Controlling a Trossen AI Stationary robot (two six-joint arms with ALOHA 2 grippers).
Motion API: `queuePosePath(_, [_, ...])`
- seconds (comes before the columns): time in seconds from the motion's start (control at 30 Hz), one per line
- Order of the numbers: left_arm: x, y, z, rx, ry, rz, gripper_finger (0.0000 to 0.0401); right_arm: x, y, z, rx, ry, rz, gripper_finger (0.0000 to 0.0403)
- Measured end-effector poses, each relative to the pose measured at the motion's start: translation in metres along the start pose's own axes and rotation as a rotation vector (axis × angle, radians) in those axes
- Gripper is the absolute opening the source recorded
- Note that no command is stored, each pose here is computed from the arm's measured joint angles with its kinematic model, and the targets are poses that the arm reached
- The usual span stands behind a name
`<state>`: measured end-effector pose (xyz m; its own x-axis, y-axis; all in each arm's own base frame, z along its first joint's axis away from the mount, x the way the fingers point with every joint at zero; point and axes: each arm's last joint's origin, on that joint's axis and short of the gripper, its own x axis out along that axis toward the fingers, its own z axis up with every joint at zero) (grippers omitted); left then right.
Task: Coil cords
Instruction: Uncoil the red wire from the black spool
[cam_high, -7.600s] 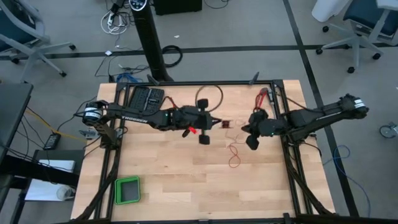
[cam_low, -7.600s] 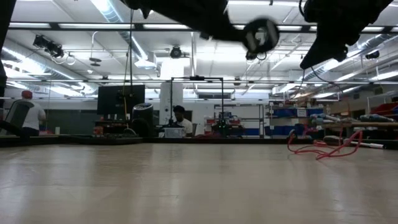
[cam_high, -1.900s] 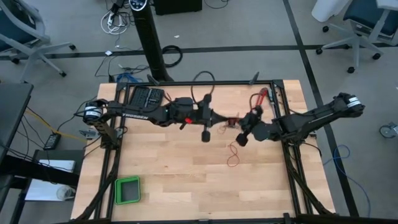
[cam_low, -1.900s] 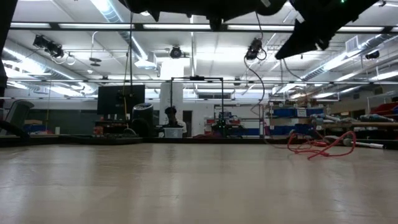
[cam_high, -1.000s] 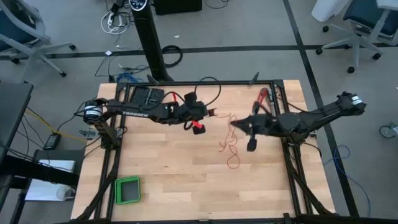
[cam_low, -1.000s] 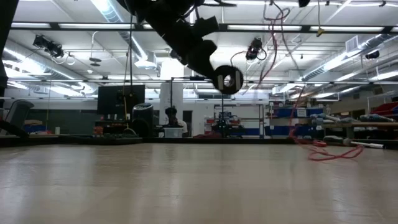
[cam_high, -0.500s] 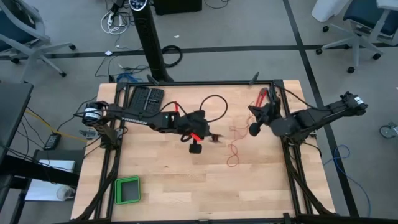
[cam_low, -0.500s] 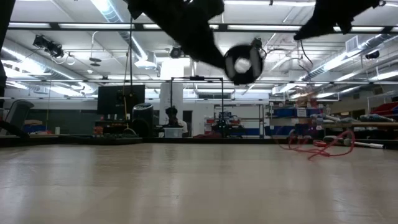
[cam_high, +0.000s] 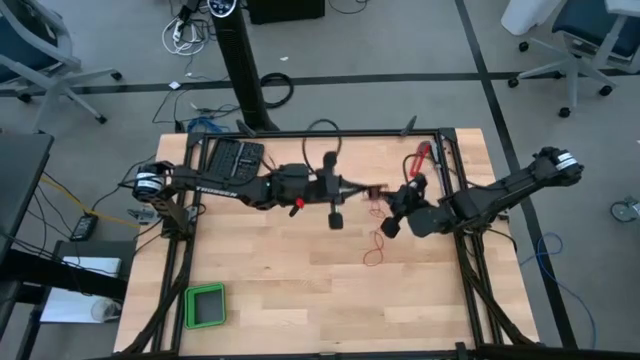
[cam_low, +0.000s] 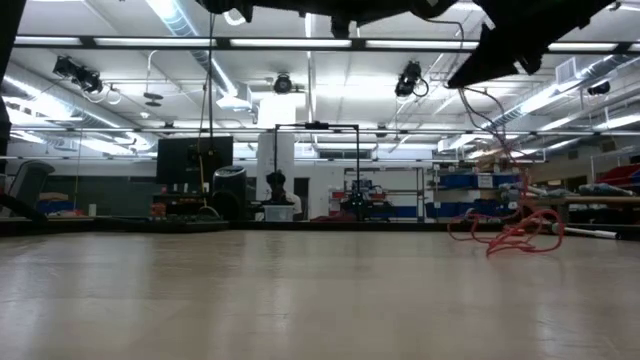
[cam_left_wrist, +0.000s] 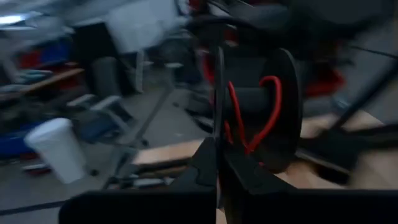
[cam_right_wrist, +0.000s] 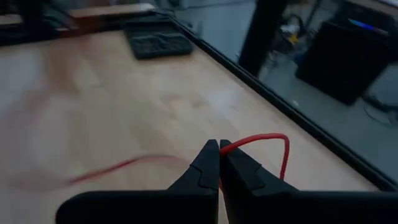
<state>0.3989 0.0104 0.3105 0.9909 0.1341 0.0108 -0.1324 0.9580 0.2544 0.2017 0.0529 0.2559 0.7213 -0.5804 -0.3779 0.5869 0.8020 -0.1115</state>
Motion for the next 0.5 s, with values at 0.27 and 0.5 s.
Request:
queuePosePath(0.27, [0.001,0.012,0.002,-0.014,-0.02,0.11,0.0006,0.006,0.032,0.015,-0.097,-0.144,0.196,0.0002])
queuePosePath(0.5, [-0.001,0.01,-0.016,0.024,0.183,0.161,0.0006,-0.004,0.038,0.039,-0.15,-0.354,0.391,0.0002])
